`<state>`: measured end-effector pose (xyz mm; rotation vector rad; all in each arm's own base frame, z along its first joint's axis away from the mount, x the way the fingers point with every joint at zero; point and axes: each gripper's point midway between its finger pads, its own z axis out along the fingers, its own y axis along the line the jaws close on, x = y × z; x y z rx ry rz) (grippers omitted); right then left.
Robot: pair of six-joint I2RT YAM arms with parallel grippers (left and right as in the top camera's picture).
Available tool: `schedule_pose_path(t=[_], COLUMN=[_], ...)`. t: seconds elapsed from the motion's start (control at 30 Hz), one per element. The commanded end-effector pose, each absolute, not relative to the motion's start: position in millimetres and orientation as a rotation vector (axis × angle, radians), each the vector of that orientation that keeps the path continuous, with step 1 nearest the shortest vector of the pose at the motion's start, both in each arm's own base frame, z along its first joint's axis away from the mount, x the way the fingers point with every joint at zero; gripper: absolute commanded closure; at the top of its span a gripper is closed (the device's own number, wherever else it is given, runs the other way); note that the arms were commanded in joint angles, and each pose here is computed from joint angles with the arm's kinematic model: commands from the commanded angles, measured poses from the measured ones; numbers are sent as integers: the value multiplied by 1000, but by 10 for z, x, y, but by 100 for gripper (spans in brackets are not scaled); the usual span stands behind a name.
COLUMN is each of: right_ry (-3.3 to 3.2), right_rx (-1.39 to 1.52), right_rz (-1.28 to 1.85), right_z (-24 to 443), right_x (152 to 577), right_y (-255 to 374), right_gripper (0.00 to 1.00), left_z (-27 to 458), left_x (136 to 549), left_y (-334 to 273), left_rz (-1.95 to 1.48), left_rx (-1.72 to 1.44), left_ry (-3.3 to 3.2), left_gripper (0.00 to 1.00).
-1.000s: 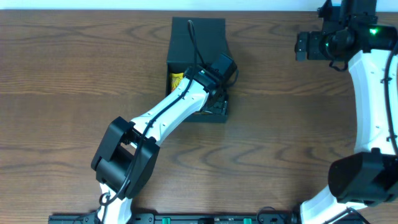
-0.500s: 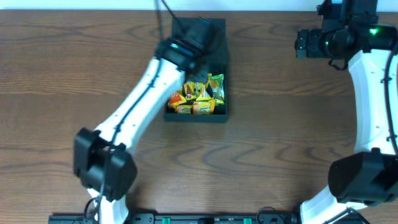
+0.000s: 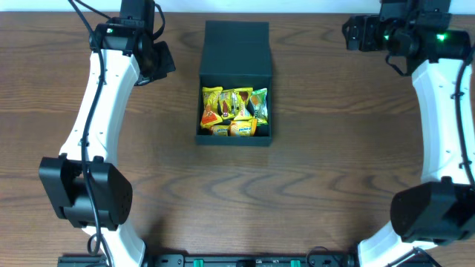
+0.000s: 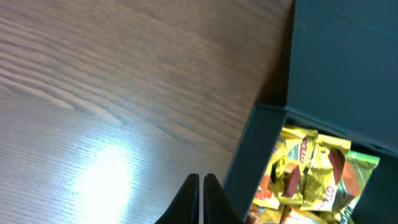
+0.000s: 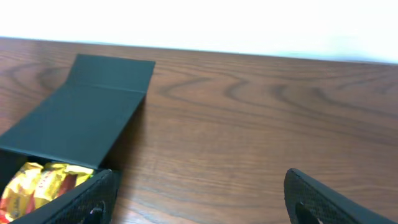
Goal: Pack container
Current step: 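Raise both grippers to the box lid's back edge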
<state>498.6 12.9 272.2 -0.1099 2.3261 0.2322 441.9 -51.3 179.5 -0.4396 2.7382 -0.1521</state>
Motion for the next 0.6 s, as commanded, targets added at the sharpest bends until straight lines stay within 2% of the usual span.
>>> schedule_pose_path(t=[0.0,0.13,0.2,0.37,0.57], right_ry=[2363,2492,2566,2673,2873], right_rx=[-105,-158,-267,-466,-528], right_rz=[354,488,500,412,440], right_z=[2642,2467,2353,2100,1597], right_x=[4927,4618,4398,4033,3769], right_y=[431,901,1253,1885,2105], right_gripper=[14,20,20,16,18], left_z=[1873,1780,1706,1513,1288], left_x=[4390,4121,3908,3739,3514], left_y=[-576,-567,-619,-778,-791], left_rz=[-191,-167,-141,-151,-196], left_rx=[-418,-433,-341,-282,-315], left_ry=[2740,2855,2953,3031,3122], left_gripper=[94,94,94,94,94])
